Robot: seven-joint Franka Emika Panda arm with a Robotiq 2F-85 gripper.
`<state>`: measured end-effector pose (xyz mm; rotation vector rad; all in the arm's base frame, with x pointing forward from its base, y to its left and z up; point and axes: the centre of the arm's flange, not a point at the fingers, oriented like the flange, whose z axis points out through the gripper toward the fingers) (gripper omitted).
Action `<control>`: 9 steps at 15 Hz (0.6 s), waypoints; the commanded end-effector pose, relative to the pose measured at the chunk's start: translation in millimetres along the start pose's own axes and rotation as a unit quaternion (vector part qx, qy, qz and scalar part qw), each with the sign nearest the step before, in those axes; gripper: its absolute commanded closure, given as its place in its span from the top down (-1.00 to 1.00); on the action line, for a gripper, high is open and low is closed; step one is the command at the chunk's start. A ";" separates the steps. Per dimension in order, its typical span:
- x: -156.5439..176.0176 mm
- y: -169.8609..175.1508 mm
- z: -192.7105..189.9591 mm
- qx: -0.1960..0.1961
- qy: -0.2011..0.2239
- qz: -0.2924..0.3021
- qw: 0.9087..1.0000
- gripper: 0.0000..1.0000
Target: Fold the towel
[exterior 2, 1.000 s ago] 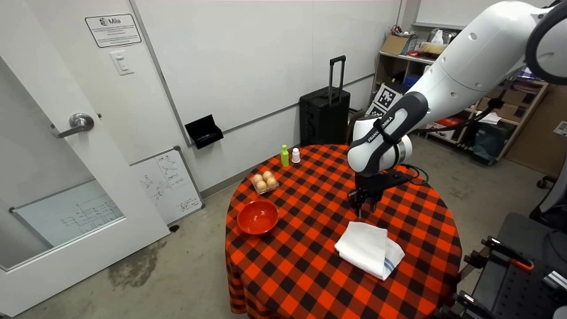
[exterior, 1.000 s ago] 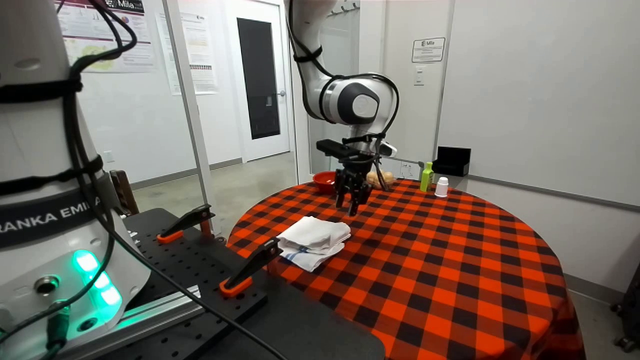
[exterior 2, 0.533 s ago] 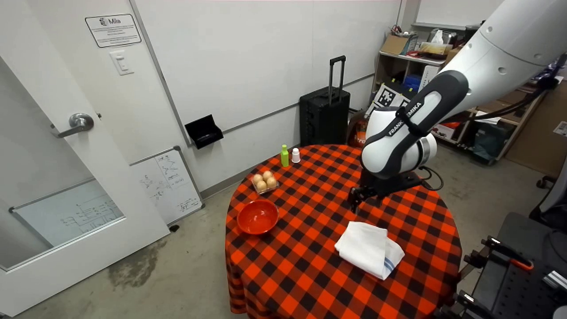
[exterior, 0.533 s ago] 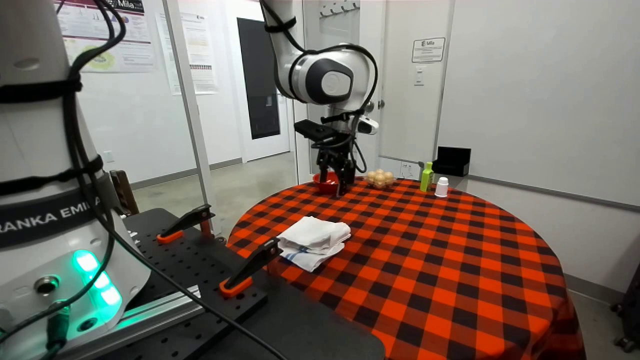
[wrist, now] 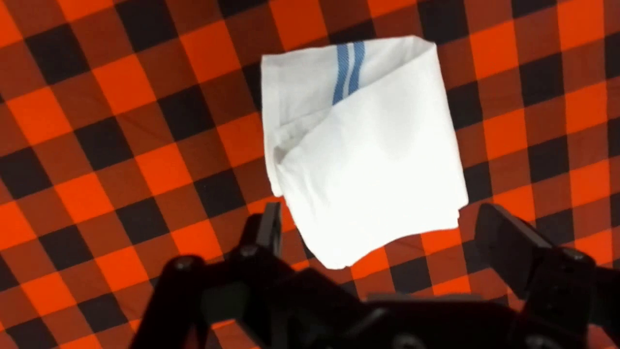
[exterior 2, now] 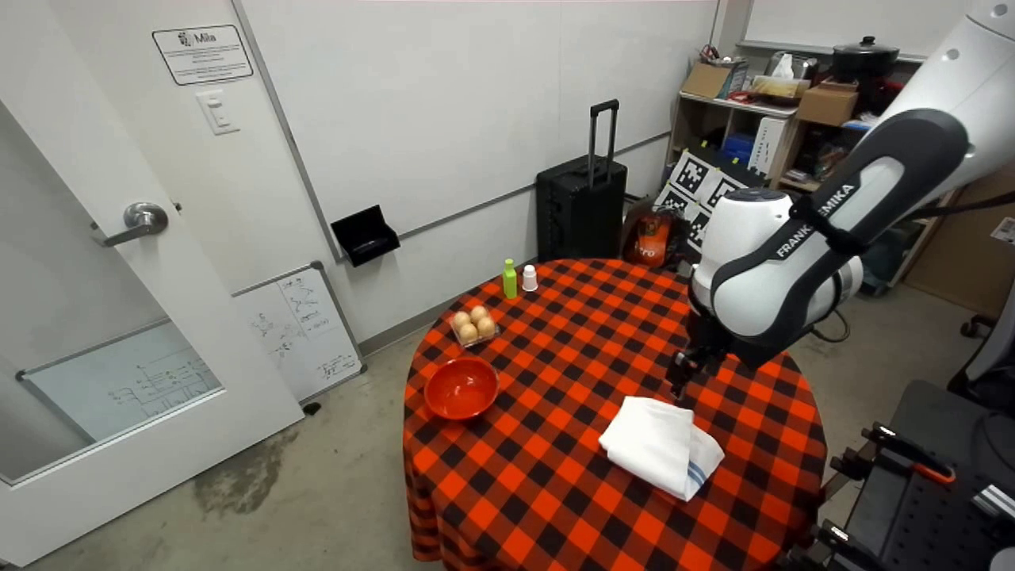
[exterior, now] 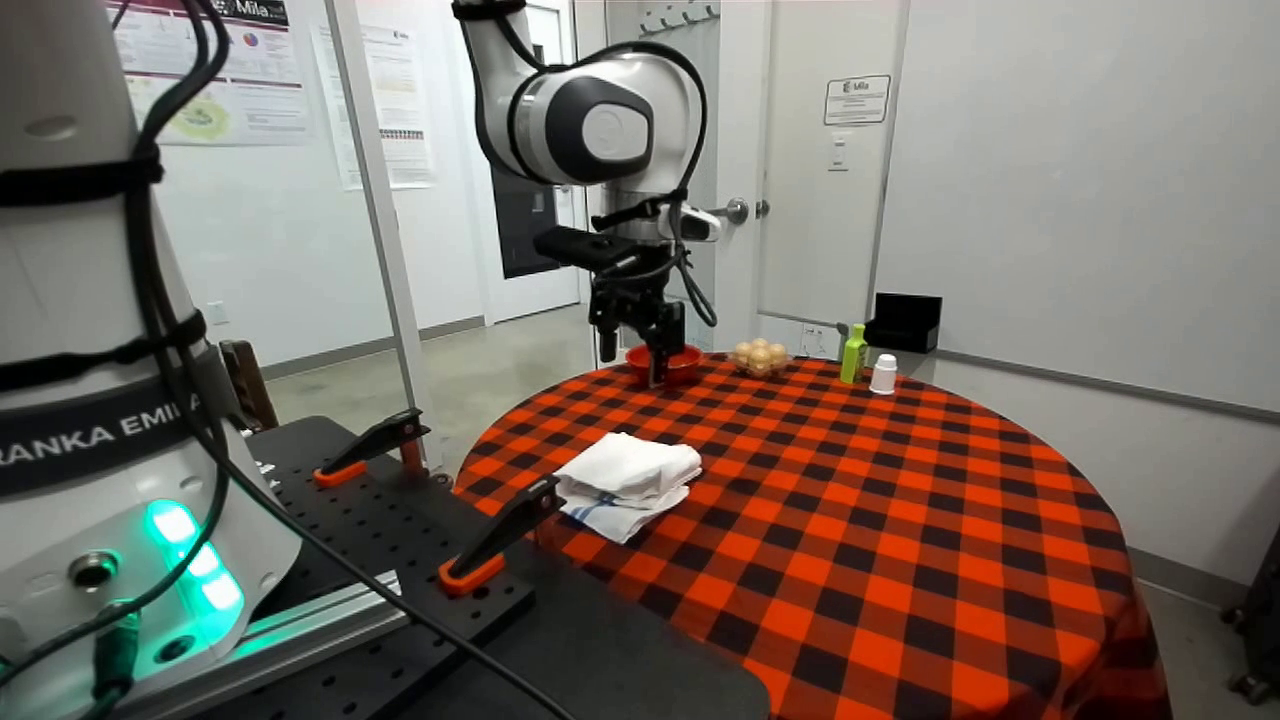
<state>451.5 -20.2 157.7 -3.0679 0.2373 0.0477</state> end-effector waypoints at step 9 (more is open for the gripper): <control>-22.2 4.4 -15.9 -0.014 -0.016 -0.055 0.998 1.00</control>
